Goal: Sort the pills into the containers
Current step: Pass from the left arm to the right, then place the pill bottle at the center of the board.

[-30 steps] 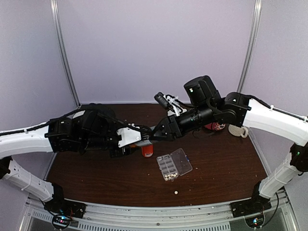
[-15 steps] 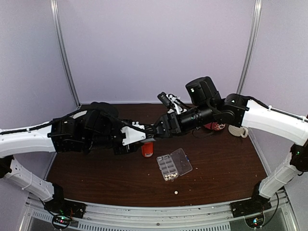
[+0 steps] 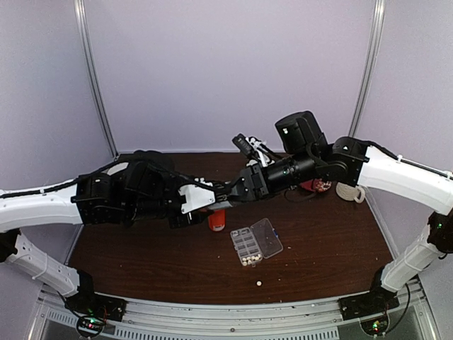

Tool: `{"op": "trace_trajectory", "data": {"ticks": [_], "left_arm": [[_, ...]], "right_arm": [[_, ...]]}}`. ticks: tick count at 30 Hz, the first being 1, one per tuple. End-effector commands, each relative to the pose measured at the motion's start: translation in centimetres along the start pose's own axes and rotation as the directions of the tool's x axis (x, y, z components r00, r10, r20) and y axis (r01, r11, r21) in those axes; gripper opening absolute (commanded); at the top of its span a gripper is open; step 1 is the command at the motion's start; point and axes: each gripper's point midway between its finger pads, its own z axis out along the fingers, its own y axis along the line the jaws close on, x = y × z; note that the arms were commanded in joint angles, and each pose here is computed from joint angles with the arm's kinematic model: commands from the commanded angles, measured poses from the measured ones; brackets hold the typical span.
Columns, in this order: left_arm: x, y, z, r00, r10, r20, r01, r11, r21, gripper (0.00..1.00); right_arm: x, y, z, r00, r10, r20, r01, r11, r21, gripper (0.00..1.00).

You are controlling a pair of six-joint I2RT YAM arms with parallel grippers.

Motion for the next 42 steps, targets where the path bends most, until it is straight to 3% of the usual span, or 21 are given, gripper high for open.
{"op": "trace_trajectory", "data": {"ticks": [1,5,8,11,18,23,30,34,40,42], "left_arm": [[-3.2,2.1,-2.0,0.978,-0.113,0.176,0.124,0.991,-0.052,0.50],[-1.9,2.2,-1.7,0.974,-0.176,0.141,0.185,0.982,-0.051,0.78],[-1.2,2.1,-1.6,0.971,-0.209,0.119,0.215,0.976,-0.043,0.96],[-1.1,2.2,-1.9,0.957,-0.256,0.140,0.263,0.964,-0.035,0.98],[-0.1,4.1,-3.3,0.901,-0.404,0.157,0.421,0.902,-0.095,0.98],[0.7,4.0,-3.9,0.869,-0.476,0.134,0.489,0.868,-0.091,0.98],[1.2,2.5,-3.7,0.856,-0.502,0.123,0.509,0.860,-0.037,0.98],[1.5,2.2,-3.1,0.861,-0.499,0.097,0.504,0.863,-0.037,0.98],[1.7,2.0,-2.3,0.866,-0.495,0.070,0.498,0.866,-0.047,0.98],[1.7,2.2,-2.1,0.868,-0.493,0.060,0.496,0.866,-0.055,0.98]], "right_arm": [[-0.5,-3.7,-2.9,1.000,-0.006,0.021,0.002,0.987,0.162,0.24],[0.3,-8.1,-5.7,1.000,-0.021,-0.008,0.023,0.938,0.347,0.26],[2.0,-12.5,-7.8,0.996,-0.004,-0.092,0.051,0.855,0.517,0.26],[4.3,-16.7,-9.6,0.973,0.079,-0.218,0.082,0.761,0.644,0.26],[6.6,-22.0,-12.1,0.933,0.199,-0.300,0.104,0.649,0.753,0.28],[8.3,-24.9,-11.5,0.868,0.294,-0.401,0.144,0.623,0.769,0.27],[8.5,-27.6,-10.3,0.828,0.350,-0.438,0.148,0.617,0.773,0.38],[8.1,-28.3,-10.3,0.827,0.357,-0.434,0.158,0.594,0.789,0.68],[6.4,-27.1,-11.1,0.873,0.312,-0.375,0.134,0.587,0.799,0.87],[5.6,-26.5,-12.0,0.890,0.280,-0.360,0.154,0.559,0.815,0.89]]}}
